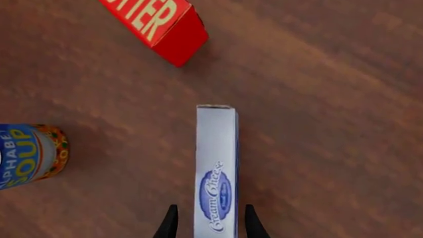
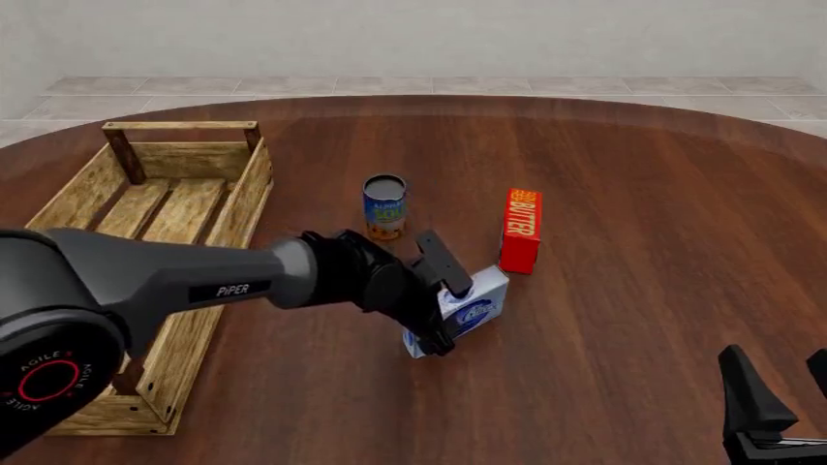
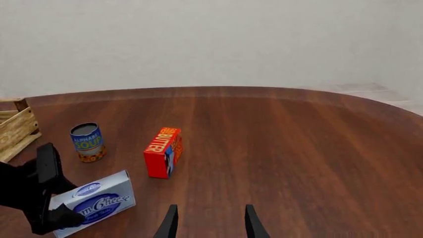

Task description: Pick up the cream cheese and put it in the tray.

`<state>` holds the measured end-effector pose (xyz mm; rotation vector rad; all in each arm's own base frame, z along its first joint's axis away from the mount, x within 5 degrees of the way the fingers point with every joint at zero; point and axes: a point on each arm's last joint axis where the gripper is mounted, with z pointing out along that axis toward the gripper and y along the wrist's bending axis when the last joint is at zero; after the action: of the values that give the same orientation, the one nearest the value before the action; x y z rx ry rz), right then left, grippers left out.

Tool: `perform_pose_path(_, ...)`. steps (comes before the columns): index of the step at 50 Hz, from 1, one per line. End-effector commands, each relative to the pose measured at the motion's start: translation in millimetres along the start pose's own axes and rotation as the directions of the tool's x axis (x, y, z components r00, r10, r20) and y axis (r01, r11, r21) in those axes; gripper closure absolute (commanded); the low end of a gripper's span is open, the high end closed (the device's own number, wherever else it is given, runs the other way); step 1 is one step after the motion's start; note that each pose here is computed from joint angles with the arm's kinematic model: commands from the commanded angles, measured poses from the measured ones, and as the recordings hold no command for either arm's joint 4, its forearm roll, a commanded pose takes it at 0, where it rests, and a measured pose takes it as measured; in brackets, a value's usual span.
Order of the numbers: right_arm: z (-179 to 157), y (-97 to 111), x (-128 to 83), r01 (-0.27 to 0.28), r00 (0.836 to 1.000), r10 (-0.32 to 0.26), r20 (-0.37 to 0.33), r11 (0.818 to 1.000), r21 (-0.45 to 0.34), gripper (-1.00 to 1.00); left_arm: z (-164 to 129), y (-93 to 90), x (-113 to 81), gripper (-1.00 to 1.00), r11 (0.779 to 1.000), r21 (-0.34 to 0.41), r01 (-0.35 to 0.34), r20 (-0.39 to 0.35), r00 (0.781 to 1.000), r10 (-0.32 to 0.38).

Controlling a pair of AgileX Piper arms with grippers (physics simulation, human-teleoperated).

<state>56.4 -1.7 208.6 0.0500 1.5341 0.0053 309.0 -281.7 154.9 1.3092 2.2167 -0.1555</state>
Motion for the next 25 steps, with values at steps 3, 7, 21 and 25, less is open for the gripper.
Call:
perform_pose_path(3, 0.0, 0.0, 0.0, -0.002, 1.000, 0.002, 0.000, 1.000, 0.001, -1.00, 2.3, -5.5, 0.8, -1.00, 1.000, 0.009, 0.007, -0.006, 1.000, -0.007)
perform_pose_path(7, 0.0, 0.0, 0.0, -0.001, 1.000, 0.001, 0.000, 1.000, 0.001, -1.00, 2.2, -3.9, -0.2, 1.00, 1.000, 0.006, 0.008, -0.002, 1.000, -0.008)
perform_pose_path(21, 0.0, -0.1, 0.1, -0.003, 1.000, 0.003, -0.001, 1.000, 0.001, -1.00, -1.9, 1.2, 2.2, 1.00, 1.000, -0.009, 0.010, 0.018, 1.000, -0.009)
perform_pose_path(25, 0.0, 0.0, 0.0, 0.000, 1.000, 0.000, 0.000, 1.000, 0.001, -1.00, -6.2, -0.5, 2.3, 1.00, 1.000, -0.009, 0.010, 0.025, 1.000, -0.010)
